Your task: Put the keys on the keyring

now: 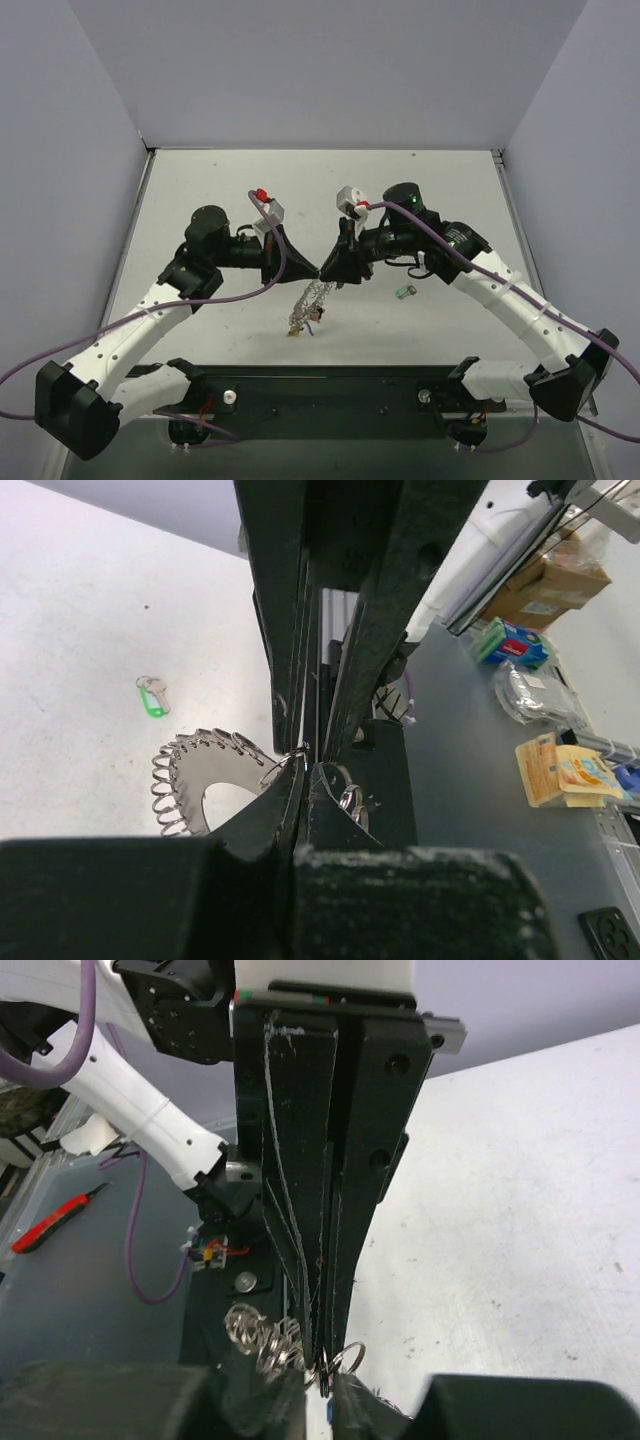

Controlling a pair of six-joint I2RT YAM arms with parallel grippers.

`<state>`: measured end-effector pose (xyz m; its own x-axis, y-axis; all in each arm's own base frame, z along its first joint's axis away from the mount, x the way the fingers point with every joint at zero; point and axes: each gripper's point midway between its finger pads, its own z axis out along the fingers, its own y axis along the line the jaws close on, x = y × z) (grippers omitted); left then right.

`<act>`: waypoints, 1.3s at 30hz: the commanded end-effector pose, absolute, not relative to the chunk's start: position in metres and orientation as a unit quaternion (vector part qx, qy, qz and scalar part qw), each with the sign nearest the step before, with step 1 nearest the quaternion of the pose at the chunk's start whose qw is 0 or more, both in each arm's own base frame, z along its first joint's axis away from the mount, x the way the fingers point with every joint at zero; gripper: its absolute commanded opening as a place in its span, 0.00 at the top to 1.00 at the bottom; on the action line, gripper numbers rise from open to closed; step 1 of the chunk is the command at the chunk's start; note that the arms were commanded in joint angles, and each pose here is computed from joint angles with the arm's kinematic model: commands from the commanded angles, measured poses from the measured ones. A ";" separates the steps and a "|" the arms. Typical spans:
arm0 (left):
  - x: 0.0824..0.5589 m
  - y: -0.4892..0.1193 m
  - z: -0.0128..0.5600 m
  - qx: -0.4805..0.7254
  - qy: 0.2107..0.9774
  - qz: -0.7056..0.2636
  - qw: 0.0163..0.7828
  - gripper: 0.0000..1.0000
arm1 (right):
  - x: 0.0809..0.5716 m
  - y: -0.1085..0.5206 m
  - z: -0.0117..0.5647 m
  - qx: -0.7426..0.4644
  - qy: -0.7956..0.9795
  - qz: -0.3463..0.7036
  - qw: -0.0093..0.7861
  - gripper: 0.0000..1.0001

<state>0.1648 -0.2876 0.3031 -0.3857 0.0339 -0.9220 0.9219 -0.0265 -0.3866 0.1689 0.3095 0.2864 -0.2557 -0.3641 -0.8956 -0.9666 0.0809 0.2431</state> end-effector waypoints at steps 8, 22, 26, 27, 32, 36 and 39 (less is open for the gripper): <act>0.191 -0.259 0.333 0.369 0.629 -0.461 0.506 1.00 | 0.196 0.277 0.350 -0.446 0.618 0.403 0.506 0.34; 0.186 -0.230 0.377 0.326 0.576 -0.417 0.623 1.00 | 0.191 0.299 0.343 -0.456 0.609 0.463 0.454 0.24; 0.174 -0.245 0.372 0.379 0.566 -0.445 0.581 1.00 | 0.187 0.308 0.354 -0.459 0.586 0.486 0.457 0.25; 0.169 -0.248 0.371 0.394 0.560 -0.453 0.571 1.00 | 0.185 0.308 0.357 -0.457 0.584 0.493 0.455 0.26; 0.163 -0.254 0.371 0.417 0.540 -0.466 0.563 1.00 | 0.170 0.314 0.373 -0.467 0.548 0.531 0.447 0.31; 0.168 -0.252 0.371 0.403 0.549 -0.462 0.568 1.00 | 0.164 0.327 0.366 -0.473 0.558 0.522 0.438 0.33; 0.171 -0.253 0.378 0.397 0.541 -0.461 0.581 1.00 | 0.165 0.339 0.342 -0.484 0.597 0.480 0.421 0.39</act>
<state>0.1759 -0.2529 0.3303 -0.1552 -0.0102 -0.9878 0.9473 0.2822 -0.1517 0.1677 0.3236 0.3435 -0.2266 -0.1285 -0.9655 -0.9736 0.0576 0.2209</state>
